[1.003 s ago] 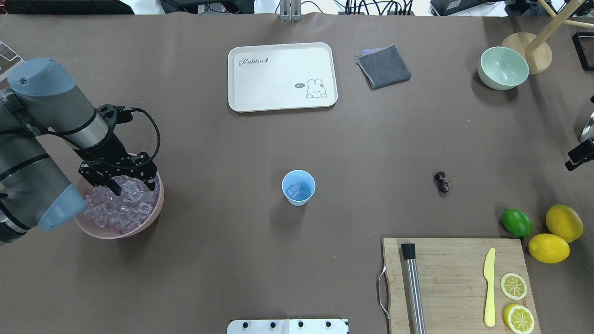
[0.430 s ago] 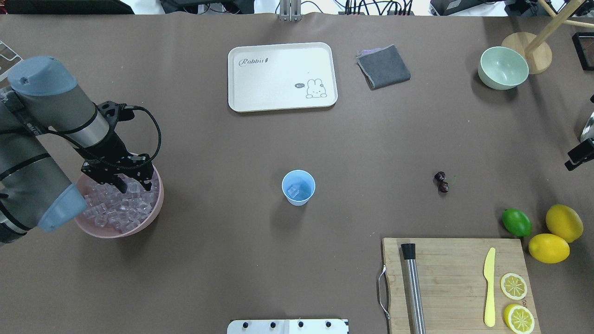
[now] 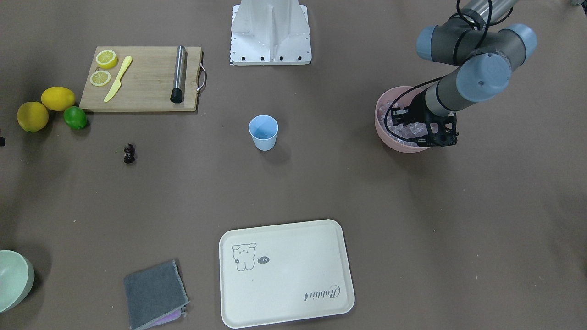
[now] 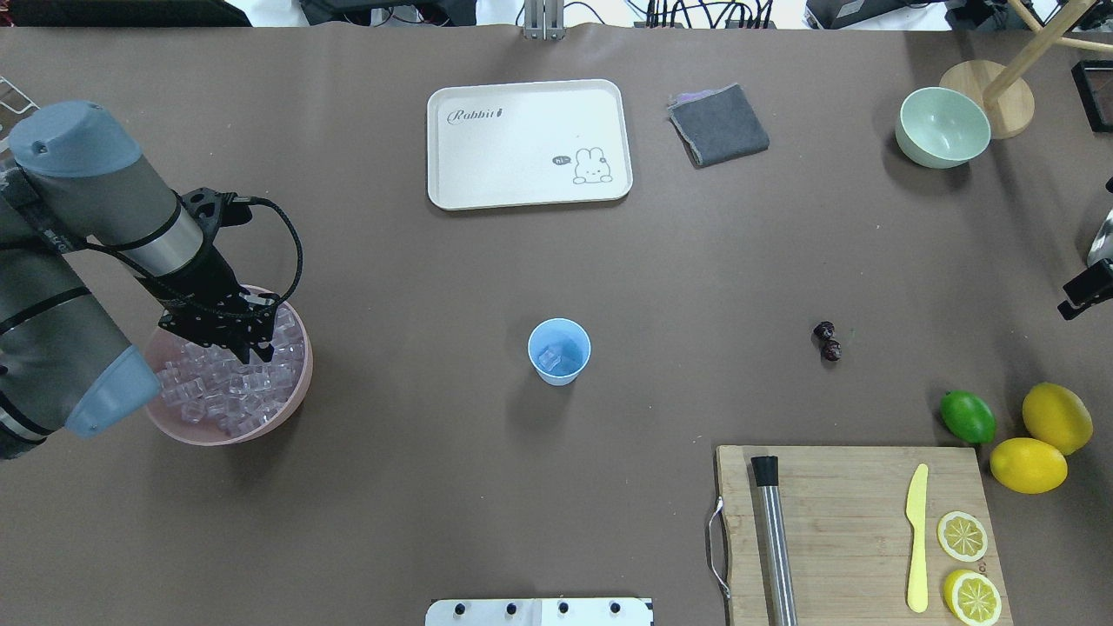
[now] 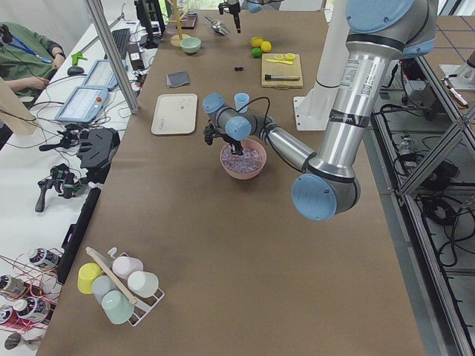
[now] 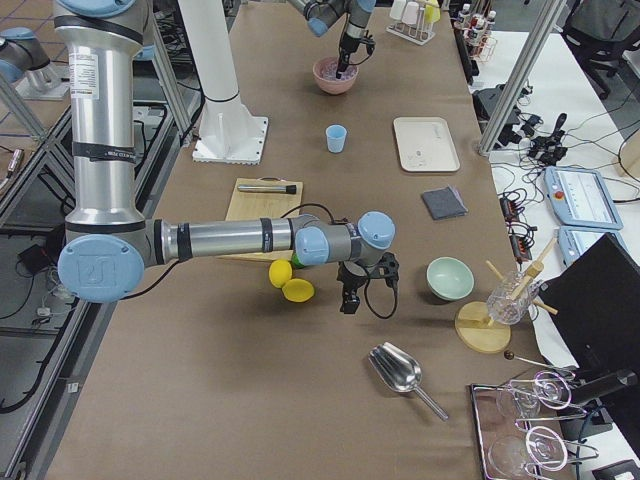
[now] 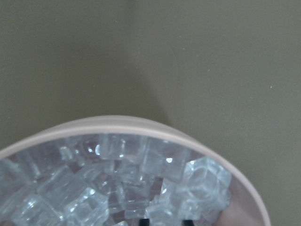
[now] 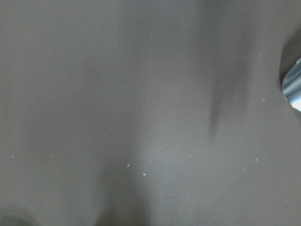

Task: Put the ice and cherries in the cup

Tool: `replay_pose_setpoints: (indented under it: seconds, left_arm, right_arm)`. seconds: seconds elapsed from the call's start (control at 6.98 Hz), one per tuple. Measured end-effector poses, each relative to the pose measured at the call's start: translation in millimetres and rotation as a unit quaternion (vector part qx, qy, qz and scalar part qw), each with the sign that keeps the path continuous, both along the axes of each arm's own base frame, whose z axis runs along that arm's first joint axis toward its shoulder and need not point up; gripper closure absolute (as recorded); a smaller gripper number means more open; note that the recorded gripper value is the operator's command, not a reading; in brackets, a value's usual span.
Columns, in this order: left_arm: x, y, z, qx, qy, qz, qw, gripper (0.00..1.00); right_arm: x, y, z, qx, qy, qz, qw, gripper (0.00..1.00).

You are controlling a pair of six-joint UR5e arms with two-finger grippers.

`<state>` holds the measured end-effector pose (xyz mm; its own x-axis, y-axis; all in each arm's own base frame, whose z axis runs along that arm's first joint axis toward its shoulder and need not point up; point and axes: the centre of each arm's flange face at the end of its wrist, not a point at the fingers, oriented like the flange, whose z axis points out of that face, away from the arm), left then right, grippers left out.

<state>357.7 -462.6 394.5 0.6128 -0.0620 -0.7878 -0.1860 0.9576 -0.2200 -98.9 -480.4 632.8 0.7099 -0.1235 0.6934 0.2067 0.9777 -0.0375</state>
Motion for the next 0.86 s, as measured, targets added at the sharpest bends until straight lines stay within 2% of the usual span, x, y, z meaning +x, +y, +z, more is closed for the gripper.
replay_pose_setpoints:
  seconds: [0.57, 0.86]
  left_arm:
    - [-18, -2, -23, 0.002, -0.009, 0.009, 0.9999, 0.91]
    - [-34, -38, -74, -0.005, -0.019, 0.006, 0.9998, 0.91]
  right_arm:
    - [0, 0, 1, -0.001, 0.0, 0.0, 1.0, 0.0]
    - [0, 0, 0, 0.0, 0.0, 0.0, 1.0, 0.0]
